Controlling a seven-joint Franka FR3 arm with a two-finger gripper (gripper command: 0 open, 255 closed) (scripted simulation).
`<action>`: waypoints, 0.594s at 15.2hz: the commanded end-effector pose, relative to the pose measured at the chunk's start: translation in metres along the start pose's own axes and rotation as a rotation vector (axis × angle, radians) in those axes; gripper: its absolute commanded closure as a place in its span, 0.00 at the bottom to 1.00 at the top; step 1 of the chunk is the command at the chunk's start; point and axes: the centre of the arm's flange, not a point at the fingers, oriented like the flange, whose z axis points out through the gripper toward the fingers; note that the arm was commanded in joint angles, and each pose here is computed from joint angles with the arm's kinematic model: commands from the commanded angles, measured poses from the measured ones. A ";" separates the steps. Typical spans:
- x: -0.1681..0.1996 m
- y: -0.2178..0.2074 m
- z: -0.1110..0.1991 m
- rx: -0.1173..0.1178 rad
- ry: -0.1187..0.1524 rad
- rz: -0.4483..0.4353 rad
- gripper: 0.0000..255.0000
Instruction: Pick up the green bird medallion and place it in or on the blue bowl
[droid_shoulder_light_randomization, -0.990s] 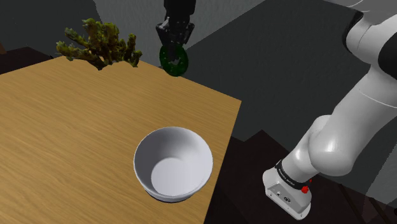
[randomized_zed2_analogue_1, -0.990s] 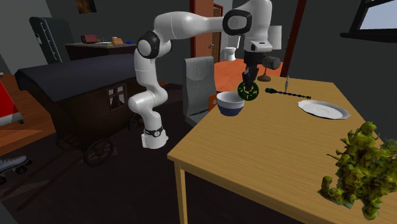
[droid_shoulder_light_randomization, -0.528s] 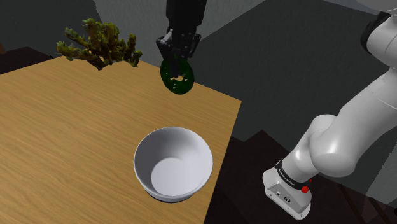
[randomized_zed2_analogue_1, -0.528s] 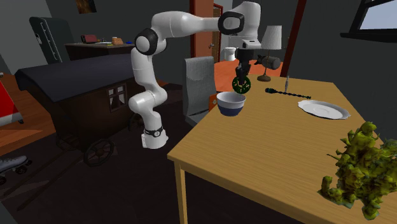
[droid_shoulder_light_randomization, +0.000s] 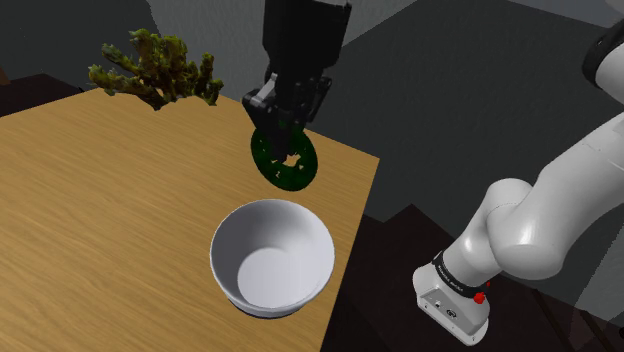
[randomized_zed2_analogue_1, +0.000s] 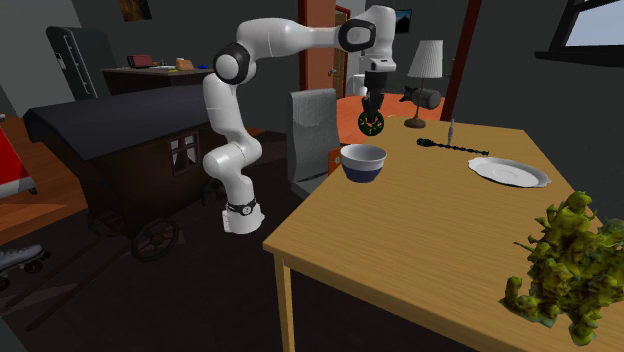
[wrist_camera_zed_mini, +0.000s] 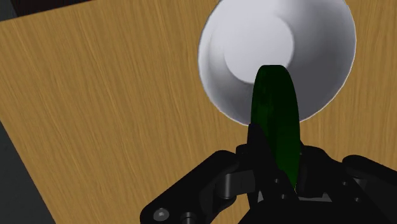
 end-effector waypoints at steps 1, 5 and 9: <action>-0.020 -0.018 -0.003 0.000 0.000 0.002 1.00; -0.036 -0.034 0.006 0.000 0.000 0.002 1.00; -0.036 -0.034 0.028 0.000 0.000 0.002 1.00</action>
